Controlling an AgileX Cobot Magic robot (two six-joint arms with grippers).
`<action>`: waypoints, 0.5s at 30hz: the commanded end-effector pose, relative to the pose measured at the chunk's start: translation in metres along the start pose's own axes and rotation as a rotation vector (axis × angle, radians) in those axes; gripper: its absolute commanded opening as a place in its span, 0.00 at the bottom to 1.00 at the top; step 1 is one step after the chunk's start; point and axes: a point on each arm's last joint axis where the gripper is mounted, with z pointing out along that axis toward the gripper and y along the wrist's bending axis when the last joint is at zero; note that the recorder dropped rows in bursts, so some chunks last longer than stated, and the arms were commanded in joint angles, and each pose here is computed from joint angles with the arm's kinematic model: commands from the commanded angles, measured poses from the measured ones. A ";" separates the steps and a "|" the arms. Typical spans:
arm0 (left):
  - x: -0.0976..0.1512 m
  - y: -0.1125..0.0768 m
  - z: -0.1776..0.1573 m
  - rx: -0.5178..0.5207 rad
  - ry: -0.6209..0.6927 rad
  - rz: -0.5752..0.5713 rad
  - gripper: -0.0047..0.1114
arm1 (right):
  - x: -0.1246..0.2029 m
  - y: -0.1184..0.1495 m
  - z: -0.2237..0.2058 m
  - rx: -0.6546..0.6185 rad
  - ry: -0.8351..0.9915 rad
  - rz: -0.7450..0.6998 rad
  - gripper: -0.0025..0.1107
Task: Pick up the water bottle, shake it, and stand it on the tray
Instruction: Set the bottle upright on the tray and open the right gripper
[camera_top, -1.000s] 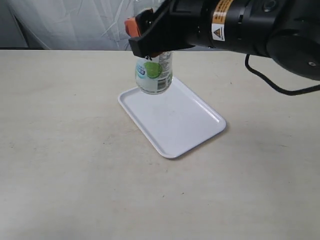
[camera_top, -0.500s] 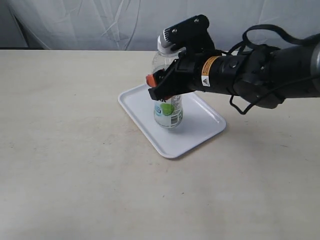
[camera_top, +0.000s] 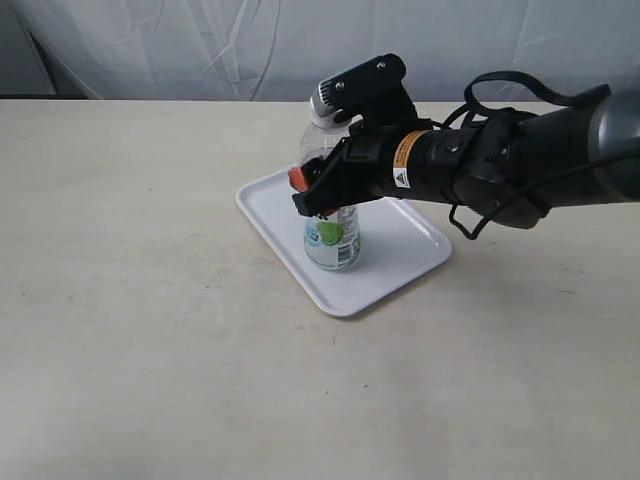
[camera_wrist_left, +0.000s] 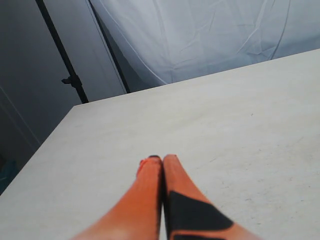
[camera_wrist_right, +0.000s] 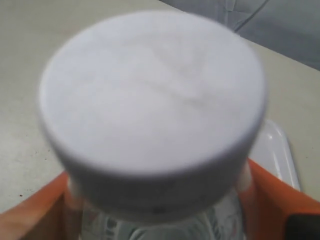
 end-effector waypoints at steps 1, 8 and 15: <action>0.001 0.000 0.000 -0.001 0.000 -0.004 0.04 | -0.005 -0.003 -0.002 0.016 -0.028 0.048 0.95; 0.001 0.000 0.000 -0.001 0.000 -0.004 0.04 | -0.008 -0.004 -0.007 0.031 -0.016 0.046 0.94; 0.001 0.000 0.000 -0.001 0.000 -0.004 0.04 | -0.040 -0.004 -0.039 0.044 -0.127 0.031 0.94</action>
